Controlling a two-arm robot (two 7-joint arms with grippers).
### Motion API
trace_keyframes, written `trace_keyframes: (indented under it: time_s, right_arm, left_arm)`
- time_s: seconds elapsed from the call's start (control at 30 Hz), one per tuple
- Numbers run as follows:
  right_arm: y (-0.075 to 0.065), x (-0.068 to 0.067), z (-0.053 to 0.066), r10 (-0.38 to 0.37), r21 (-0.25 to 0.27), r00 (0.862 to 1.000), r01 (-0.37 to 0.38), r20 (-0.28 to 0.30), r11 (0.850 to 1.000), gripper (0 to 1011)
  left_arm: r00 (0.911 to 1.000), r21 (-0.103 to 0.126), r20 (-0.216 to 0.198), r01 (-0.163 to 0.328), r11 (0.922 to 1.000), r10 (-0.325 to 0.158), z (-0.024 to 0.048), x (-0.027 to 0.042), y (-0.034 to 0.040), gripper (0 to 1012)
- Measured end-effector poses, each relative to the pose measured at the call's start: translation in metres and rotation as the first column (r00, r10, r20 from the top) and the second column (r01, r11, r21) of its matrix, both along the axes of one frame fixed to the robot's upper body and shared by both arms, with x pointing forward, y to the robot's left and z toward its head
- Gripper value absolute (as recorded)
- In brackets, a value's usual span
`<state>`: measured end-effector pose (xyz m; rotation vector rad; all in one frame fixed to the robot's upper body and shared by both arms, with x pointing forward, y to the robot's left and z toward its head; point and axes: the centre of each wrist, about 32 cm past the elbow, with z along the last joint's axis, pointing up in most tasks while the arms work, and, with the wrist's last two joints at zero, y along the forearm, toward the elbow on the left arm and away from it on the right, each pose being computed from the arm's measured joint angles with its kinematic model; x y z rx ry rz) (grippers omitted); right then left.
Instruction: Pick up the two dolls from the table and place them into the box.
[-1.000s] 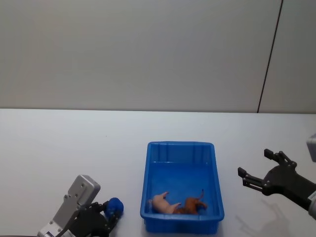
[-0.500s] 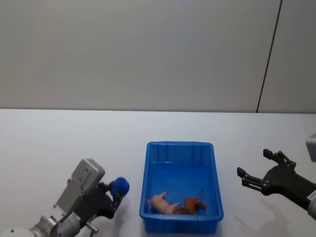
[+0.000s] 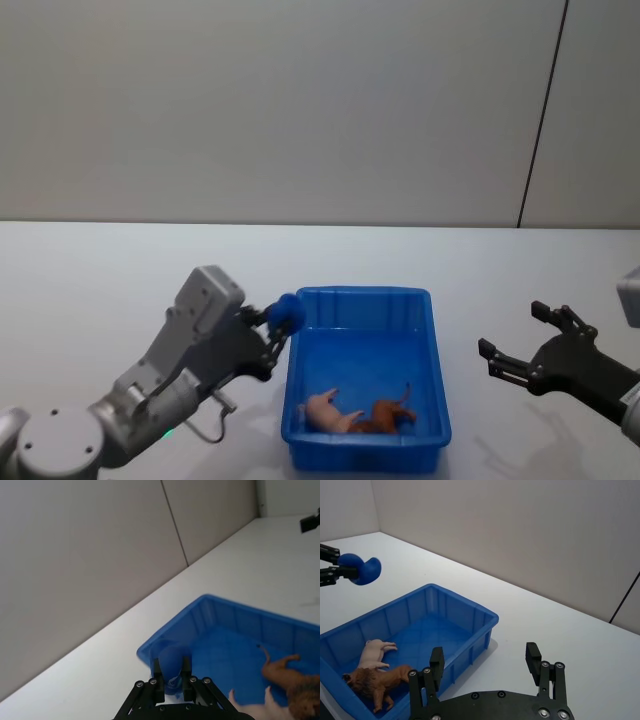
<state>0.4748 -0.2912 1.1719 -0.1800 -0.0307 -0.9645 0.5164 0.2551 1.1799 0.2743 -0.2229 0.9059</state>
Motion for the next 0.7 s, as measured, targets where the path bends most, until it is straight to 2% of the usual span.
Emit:
trace_keyframes:
  time_s: [0.1,0.17,0.2,0.27,0.3,0.33,0.43,0.6,0.7]
  right_arm:
    - [0.0,0.0,0.0,0.0,0.0,1.0,0.0,0.0,1.0,1001]
    - [0.0,0.0,0.0,0.0,0.0,1.0,0.0,0.0,1.0,1001]
    - [0.0,0.0,0.0,0.0,0.0,1.0,0.0,0.0,1.0,1001]
    - [0.0,0.0,0.0,0.0,0.0,1.0,0.0,0.0,1.0,1001]
    - [0.0,0.0,0.0,0.0,0.0,1.0,0.0,0.0,1.0,1001]
    - [0.0,0.0,0.0,0.0,0.0,1.0,0.0,0.0,1.0,1001]
    - [0.0,0.0,0.0,0.0,0.0,1.0,0.0,0.0,1.0,1001]
    - [0.0,0.0,0.0,0.0,0.0,1.0,0.0,0.0,1.0,1001]
    - [0.0,0.0,0.0,0.0,0.0,1.0,0.0,0.0,1.0,1001]
  left_arm:
    - [0.9995,-0.013,0.016,0.028,0.9995,-0.028,0.0026,0.0044,-0.0063,213]
    - [0.9981,-0.027,0.028,0.055,0.9981,-0.055,0.0046,0.0091,-0.014,308]
    - [0.9967,-0.037,0.037,0.073,0.9967,-0.072,0.0057,0.012,-0.0192,308]
    - [0.9952,-0.046,0.044,0.09,0.9949,-0.088,0.0061,0.0146,-0.0243,365]
    - [0.993,-0.056,0.052,0.109,0.9925,-0.106,0.0064,0.0175,-0.0303,426]
    - [0.993,-0.056,0.052,0.109,0.9925,-0.106,0.0064,0.0175,-0.0303,426]
    - [0.988,-0.077,0.072,0.142,0.9869,-0.137,0.0072,0.0227,-0.0412,558]
    - [0.9812,-0.101,0.101,0.175,0.9795,-0.164,0.0094,0.0272,-0.0522,701]
    - [0.9789,-0.107,0.114,0.182,0.9775,-0.17,0.0103,0.0276,-0.0546,802]
